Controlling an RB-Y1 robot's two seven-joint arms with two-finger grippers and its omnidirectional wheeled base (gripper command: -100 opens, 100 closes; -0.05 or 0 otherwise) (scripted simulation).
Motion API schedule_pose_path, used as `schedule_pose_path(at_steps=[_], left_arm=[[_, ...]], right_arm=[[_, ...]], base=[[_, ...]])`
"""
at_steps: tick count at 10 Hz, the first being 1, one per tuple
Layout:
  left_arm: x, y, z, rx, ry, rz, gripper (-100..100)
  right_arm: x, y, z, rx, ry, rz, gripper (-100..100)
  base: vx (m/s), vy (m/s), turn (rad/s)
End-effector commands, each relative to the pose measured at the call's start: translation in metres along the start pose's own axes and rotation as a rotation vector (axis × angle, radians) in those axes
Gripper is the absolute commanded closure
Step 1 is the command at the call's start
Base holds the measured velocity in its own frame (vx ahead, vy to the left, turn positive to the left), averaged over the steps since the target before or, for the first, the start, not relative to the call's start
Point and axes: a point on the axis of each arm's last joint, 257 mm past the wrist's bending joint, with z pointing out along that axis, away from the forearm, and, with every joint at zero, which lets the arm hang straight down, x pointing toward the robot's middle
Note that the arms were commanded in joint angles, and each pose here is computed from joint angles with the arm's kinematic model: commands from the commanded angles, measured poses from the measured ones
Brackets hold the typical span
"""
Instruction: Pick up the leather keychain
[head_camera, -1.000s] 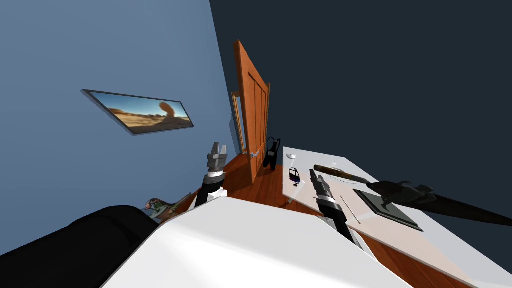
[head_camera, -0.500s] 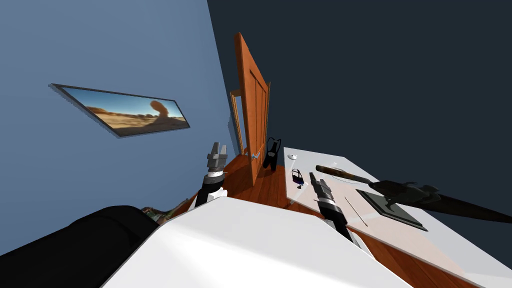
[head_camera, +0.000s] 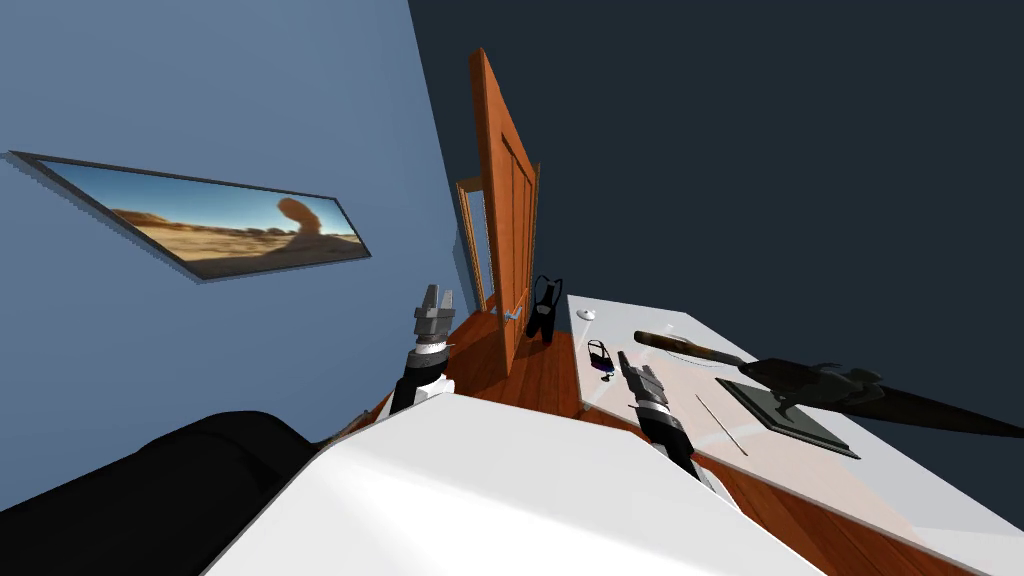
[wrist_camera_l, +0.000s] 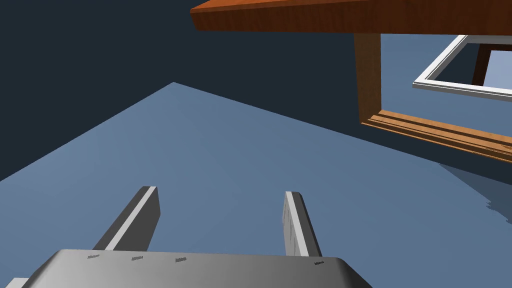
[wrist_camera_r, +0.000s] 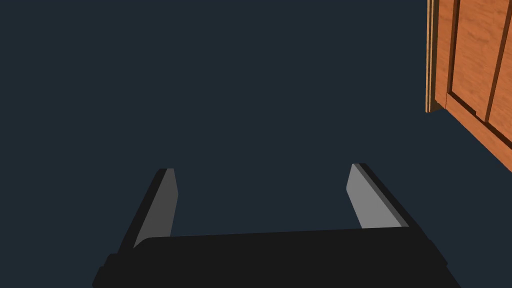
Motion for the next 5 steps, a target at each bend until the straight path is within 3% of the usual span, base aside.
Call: schedule_pose_path(at_steps=[1,5], left_arm=[[0.0,0.0,0.0,0.0,0.0,0.0,0],[0.0,0.0,0.0,0.0,0.0,0.0,0]], right_arm=[[0.011,-0.009,-0.003,0.019,0.021,-0.023,-100],[0.036,-0.031,-0.008,0.06,0.073,-0.103,-100]], base=[[0.065,0.077,-0.04],[0.048,0.073,-0.061]])
